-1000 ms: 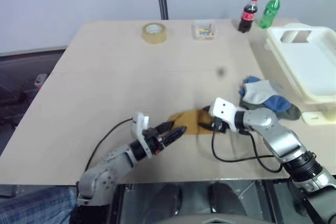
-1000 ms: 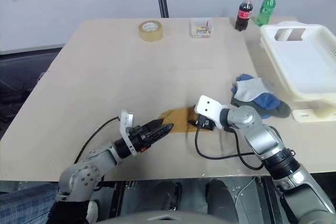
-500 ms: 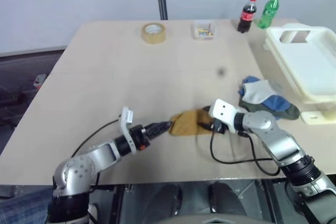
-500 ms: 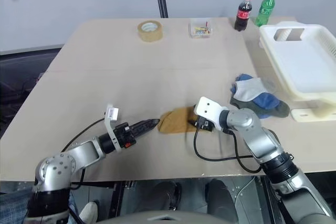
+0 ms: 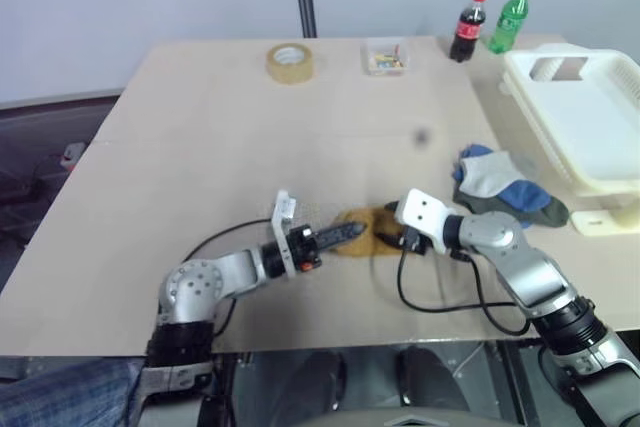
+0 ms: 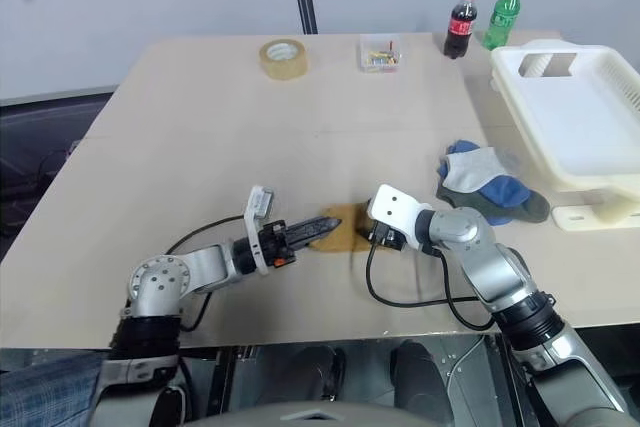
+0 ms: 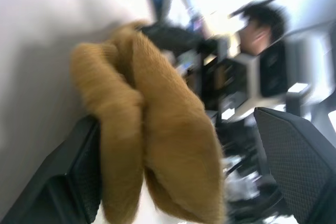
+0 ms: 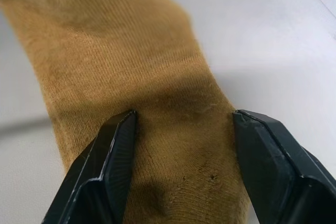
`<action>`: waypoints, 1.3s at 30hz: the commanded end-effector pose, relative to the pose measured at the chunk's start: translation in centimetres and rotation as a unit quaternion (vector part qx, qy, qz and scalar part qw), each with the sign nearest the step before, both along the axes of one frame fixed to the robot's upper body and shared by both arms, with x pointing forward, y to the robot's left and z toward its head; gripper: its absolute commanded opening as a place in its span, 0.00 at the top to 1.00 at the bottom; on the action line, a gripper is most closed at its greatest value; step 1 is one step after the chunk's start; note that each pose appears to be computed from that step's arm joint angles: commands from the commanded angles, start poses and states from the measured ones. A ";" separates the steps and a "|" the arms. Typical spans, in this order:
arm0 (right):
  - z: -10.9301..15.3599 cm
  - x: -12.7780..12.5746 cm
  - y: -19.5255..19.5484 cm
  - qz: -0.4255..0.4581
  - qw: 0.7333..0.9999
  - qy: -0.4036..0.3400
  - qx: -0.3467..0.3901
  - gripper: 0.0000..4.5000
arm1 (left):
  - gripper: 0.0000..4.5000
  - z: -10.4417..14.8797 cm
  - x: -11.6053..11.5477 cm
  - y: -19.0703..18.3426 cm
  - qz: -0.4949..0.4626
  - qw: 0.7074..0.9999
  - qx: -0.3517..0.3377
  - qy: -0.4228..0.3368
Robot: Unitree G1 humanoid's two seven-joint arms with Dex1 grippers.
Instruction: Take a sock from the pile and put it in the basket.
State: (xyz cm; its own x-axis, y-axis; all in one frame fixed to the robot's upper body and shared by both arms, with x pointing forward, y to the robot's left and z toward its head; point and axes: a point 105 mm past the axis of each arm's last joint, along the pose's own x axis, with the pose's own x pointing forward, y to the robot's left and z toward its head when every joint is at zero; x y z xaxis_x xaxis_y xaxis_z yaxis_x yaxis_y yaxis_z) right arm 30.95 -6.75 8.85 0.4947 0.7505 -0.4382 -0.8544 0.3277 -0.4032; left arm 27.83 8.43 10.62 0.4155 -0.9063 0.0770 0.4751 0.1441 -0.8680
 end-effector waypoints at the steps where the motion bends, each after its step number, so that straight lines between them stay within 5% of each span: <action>1: -1.6 0.1 -1.0 -0.021 0.999 0.022 -0.025 0.32 | 0.02 3.0 0.0 0.4 0.005 0.997 -0.072 -0.037; 16: 1.5 0.8 -1.6 -0.043 0.999 0.020 0.010 0.32 | 0.02 3.1 -0.6 -1.4 -0.005 0.994 -0.109 -0.030; 39: 6.8 0.5 -8.8 -0.112 0.992 0.047 0.042 0.32 | 0.02 3.1 0.6 -4.4 -0.073 0.989 -0.125 -0.032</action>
State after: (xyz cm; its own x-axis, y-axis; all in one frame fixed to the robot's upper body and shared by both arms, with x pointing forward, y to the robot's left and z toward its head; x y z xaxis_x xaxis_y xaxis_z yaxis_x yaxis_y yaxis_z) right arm 31.45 -15.11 14.04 0.5965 0.6496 -0.4713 -0.8001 0.5276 -0.2854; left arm 28.49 4.68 13.16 0.3005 -0.9053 0.3002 0.5136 -0.1117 -0.8508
